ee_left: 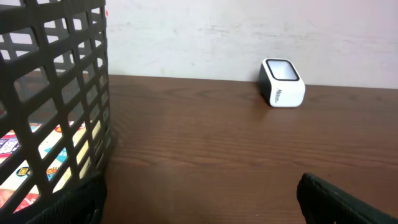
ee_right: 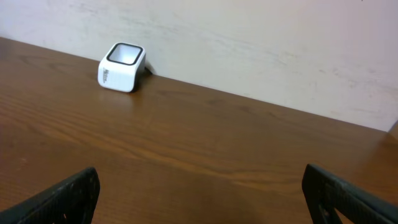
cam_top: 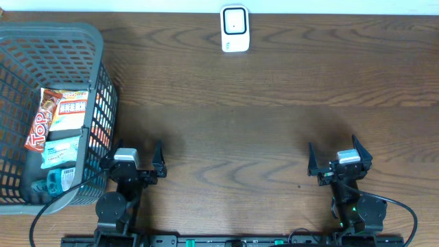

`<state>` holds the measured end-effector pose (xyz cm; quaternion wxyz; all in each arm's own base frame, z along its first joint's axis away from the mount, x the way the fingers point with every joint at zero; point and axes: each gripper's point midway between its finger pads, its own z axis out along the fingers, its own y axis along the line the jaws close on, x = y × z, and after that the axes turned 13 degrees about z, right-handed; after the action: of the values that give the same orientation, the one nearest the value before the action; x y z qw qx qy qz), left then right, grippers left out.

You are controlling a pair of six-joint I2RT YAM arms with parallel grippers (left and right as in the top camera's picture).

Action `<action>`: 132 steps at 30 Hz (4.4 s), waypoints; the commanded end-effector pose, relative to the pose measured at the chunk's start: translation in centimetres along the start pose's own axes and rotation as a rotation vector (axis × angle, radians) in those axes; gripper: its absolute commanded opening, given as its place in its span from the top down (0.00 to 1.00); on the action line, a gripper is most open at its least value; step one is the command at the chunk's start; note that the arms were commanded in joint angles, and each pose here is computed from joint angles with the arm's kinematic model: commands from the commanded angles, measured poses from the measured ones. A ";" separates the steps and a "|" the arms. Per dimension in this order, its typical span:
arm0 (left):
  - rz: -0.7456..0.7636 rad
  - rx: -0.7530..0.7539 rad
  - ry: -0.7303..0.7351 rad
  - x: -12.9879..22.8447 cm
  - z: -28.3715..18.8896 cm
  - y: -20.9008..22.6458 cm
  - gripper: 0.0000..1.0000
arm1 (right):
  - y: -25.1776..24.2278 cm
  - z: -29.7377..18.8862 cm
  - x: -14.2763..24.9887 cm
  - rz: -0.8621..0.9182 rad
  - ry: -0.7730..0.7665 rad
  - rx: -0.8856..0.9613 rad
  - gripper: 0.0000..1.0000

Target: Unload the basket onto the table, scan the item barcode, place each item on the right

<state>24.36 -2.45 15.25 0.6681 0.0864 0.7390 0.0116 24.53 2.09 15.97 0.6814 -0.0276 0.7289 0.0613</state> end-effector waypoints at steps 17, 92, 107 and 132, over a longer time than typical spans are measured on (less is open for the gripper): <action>0.006 0.237 -0.124 -5.5 -1.9 -3.6 0.02 | -0.1 0.0 0.1 0.016 0.002 0.003 0.01; -0.711 -0.873 0.509 -18.8 -2.2 24.2 0.02 | -0.1 0.0 0.1 0.015 0.002 0.003 0.01; -1.065 -1.026 1.195 -0.7 -3.7 21.5 0.02 | -0.1 0.0 0.1 0.015 0.002 0.003 0.01; -1.180 -1.153 1.297 13.9 -6.8 17.9 0.02 | -0.1 0.0 0.1 0.016 0.002 0.003 0.01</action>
<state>19.22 17.99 5.98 -0.0119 -0.6374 0.7672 0.0703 24.53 2.08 15.94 0.6810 -0.0275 0.7292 0.0612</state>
